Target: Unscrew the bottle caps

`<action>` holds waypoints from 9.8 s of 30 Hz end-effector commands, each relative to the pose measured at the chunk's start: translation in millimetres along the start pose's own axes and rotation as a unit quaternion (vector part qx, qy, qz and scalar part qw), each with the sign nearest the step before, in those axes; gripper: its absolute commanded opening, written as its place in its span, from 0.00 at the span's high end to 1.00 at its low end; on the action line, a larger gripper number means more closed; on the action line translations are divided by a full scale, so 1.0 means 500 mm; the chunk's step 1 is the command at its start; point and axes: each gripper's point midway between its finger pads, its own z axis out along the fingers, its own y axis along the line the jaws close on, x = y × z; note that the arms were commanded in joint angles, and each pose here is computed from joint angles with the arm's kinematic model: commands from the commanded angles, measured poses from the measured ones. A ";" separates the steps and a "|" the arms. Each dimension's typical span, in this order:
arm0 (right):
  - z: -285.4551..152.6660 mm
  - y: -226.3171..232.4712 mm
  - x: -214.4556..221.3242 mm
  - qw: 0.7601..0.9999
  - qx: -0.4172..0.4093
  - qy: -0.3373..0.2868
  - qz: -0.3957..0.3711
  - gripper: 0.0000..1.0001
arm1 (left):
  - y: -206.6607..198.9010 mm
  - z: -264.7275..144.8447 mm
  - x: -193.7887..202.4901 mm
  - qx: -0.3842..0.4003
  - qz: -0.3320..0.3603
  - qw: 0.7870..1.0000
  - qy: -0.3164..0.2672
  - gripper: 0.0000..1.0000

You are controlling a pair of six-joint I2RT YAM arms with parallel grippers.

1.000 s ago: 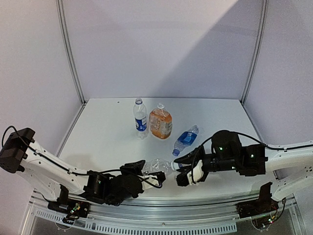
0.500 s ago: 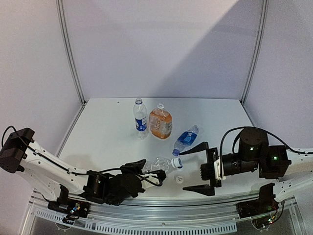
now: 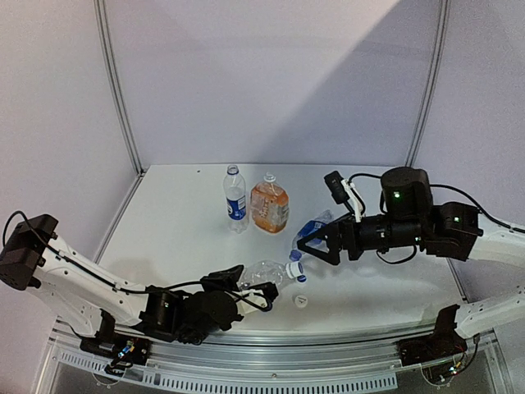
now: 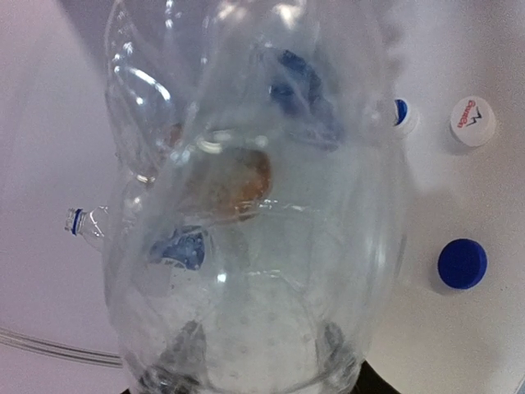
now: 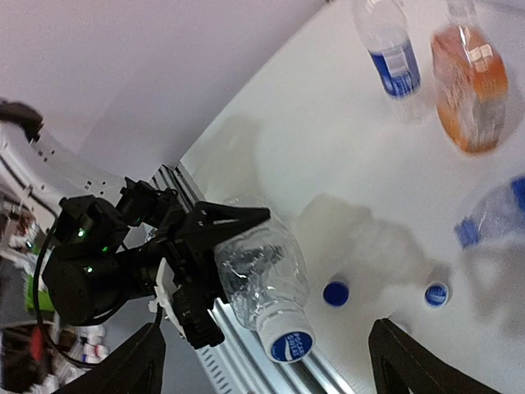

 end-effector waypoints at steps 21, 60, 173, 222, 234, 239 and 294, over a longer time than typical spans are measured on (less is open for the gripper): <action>0.082 -0.017 0.116 0.952 -0.079 0.150 0.255 0.49 | 0.017 -0.013 -0.031 -0.018 -0.014 1.000 -0.019 0.74; 0.032 0.017 0.169 0.663 -0.069 0.001 -0.746 0.28 | 0.006 -0.014 -0.037 0.000 -0.024 0.999 -0.029 0.74; 0.025 -0.096 0.109 0.580 0.088 0.069 -0.807 0.79 | -0.035 -0.029 -0.042 0.076 -0.028 0.996 -0.043 0.74; 0.079 -0.356 0.328 0.872 0.309 0.378 -0.045 0.84 | 0.205 -0.062 0.023 -0.055 -0.264 0.962 -0.039 0.68; 0.093 -0.380 0.353 0.861 0.321 0.393 -0.044 0.67 | 0.202 -0.062 0.019 -0.049 -0.263 0.963 -0.040 0.68; 0.092 -0.379 0.356 0.860 0.319 0.396 -0.041 0.61 | 0.200 -0.062 0.017 -0.046 -0.264 0.963 -0.042 0.68; 0.101 0.122 -0.064 0.939 -0.245 -0.217 -0.109 0.42 | 0.063 -0.066 -0.090 0.232 -0.353 0.891 -0.163 0.65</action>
